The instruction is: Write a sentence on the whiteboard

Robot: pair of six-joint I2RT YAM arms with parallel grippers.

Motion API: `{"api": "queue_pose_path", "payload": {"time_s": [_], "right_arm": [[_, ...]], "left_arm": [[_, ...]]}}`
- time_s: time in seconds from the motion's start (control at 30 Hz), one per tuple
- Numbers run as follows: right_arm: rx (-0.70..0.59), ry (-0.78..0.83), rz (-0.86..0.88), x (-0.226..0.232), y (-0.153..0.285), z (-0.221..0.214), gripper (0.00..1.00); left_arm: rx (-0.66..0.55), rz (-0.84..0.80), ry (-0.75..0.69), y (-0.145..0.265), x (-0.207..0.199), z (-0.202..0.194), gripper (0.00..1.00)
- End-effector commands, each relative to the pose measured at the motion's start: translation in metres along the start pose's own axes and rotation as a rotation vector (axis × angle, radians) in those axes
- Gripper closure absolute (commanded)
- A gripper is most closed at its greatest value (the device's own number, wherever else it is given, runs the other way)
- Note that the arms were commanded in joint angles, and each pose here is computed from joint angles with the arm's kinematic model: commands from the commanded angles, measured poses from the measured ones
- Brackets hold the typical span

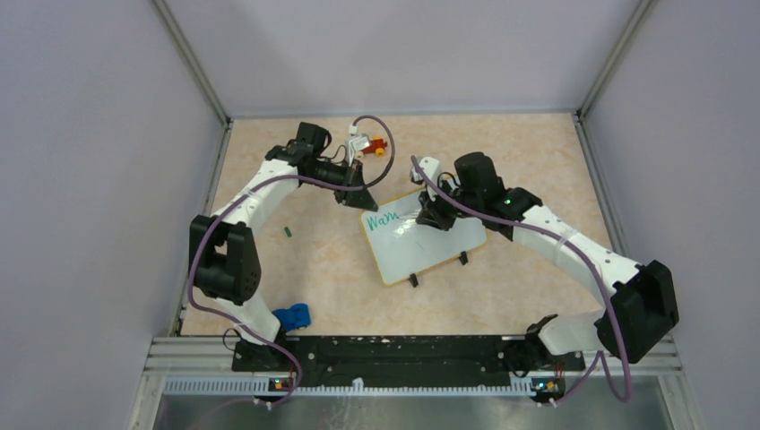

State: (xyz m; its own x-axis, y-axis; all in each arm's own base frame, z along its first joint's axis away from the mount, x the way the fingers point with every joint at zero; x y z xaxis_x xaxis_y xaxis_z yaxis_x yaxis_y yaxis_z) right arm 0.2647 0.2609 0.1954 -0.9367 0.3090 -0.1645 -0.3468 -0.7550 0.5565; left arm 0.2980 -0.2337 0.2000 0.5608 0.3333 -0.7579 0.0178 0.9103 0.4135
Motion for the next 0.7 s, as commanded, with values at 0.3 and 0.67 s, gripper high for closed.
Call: {"api": "queue_pose_path", "payload": {"time_s": [0.3,0.67], "right_arm": [[-0.093,0.033,-0.057,-0.021,0.009,0.04,1.0],[-0.064,0.038,-0.071,-0.022,0.008,0.029,1.0]], "left_arm": [[0.002,-0.004,-0.042,0.001,-0.01,-0.003,1.0],[0.004,-0.002,-0.039,0.001,-0.008,-0.003,1.0]]}}
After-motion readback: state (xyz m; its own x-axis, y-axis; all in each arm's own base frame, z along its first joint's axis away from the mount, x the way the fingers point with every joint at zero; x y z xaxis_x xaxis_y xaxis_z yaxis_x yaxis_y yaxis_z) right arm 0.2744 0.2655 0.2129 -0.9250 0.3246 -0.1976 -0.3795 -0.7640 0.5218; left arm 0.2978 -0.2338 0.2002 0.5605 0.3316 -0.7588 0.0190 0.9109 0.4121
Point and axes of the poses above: each gripper's point midway between its finger pads, its own y axis back along the fingers, its own x axis along the line the jaws close on, z = x × y, the point moved 1 cm from there along y, back along the fingers, and after that the axes turned 12 degrees about y, right-handed, at the moved point
